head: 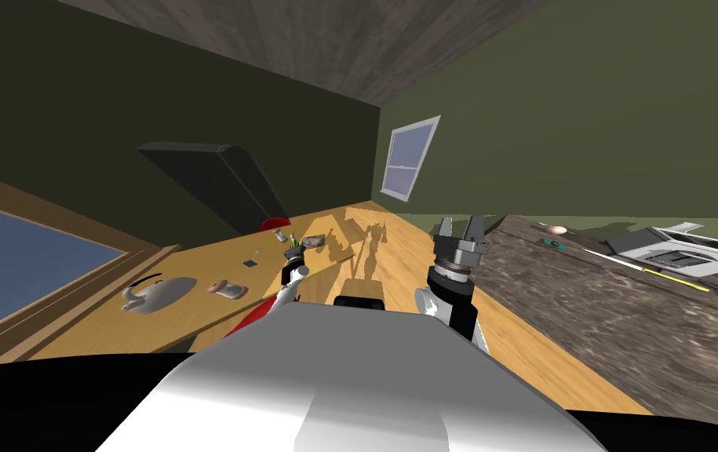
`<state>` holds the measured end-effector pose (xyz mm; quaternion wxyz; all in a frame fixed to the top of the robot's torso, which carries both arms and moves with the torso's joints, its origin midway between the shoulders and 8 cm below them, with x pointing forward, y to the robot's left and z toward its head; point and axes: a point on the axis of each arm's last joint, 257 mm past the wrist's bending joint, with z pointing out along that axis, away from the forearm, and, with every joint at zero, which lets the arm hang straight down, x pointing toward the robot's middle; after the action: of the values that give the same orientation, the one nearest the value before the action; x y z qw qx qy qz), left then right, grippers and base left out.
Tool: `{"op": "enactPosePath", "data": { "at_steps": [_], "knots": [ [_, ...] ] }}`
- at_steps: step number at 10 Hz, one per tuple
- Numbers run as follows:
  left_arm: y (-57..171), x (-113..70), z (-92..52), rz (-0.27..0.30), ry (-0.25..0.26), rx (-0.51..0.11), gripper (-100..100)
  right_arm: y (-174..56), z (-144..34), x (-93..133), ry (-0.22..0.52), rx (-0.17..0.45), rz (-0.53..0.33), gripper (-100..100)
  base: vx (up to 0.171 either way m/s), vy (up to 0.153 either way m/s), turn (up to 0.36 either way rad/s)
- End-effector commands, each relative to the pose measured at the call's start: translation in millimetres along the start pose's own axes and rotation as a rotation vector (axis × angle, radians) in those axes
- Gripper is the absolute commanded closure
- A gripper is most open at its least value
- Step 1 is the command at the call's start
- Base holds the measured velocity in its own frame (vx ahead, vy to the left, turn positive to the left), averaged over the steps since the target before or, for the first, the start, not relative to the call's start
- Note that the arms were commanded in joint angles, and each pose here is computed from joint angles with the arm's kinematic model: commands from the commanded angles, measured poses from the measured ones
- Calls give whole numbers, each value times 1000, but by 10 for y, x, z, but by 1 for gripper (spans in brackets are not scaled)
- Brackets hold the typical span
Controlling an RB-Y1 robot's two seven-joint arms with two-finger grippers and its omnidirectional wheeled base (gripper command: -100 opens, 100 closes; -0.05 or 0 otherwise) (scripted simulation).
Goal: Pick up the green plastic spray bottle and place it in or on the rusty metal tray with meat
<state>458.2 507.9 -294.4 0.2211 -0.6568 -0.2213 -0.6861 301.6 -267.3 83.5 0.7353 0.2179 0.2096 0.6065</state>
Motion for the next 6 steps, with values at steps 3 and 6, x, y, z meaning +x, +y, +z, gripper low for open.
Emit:
{"op": "enactPosePath", "data": {
  "at_steps": [3, 6],
  "knots": [
    [-159, 174, 211, -54, 33, 63, 100, 0, 0, 0, 0, 0, 0, 0, -58, -38, -79],
    [-254, 230, 414, -88, 27, 104, 100, 0, 0, 0, 0, 0, 0, 0, -11, -12, -109]
  ]
}}
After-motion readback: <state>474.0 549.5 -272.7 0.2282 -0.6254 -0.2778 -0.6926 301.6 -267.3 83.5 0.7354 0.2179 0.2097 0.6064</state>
